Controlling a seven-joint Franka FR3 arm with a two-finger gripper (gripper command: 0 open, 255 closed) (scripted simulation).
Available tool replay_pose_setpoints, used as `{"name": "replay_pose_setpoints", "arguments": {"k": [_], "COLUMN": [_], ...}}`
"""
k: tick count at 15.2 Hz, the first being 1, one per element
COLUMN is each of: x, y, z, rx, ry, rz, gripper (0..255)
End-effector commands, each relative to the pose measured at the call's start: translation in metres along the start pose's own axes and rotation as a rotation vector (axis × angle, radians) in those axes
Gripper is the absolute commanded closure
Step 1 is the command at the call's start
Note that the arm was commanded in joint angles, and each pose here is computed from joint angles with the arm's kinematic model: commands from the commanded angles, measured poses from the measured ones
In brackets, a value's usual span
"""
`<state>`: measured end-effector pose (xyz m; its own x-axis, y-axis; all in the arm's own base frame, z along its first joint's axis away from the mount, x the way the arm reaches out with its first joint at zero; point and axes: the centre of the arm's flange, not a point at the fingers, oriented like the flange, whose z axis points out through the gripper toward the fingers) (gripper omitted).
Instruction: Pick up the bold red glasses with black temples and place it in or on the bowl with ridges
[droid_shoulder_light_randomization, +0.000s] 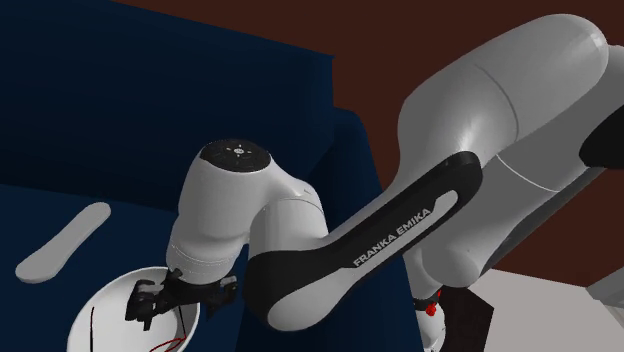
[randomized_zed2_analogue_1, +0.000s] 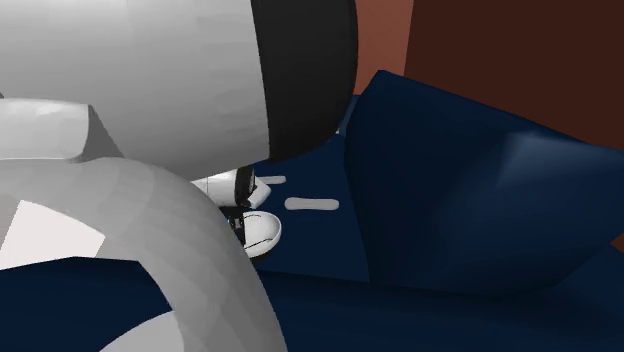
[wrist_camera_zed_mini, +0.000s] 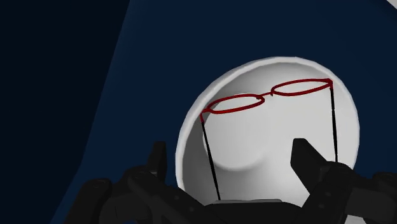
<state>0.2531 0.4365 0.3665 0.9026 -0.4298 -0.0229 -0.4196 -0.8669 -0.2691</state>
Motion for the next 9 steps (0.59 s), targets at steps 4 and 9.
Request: {"name": "replay_pose_setpoints", "arguments": {"k": [4, 9], "x": [0.000, 0.000], "y": [0.001, 0.001], "z": [-0.033, -0.033], "rx": [0.000, 0.000], "ry": [-0.003, -0.003], "rz": [0.001, 0.001], "gripper": [0, 0]}}
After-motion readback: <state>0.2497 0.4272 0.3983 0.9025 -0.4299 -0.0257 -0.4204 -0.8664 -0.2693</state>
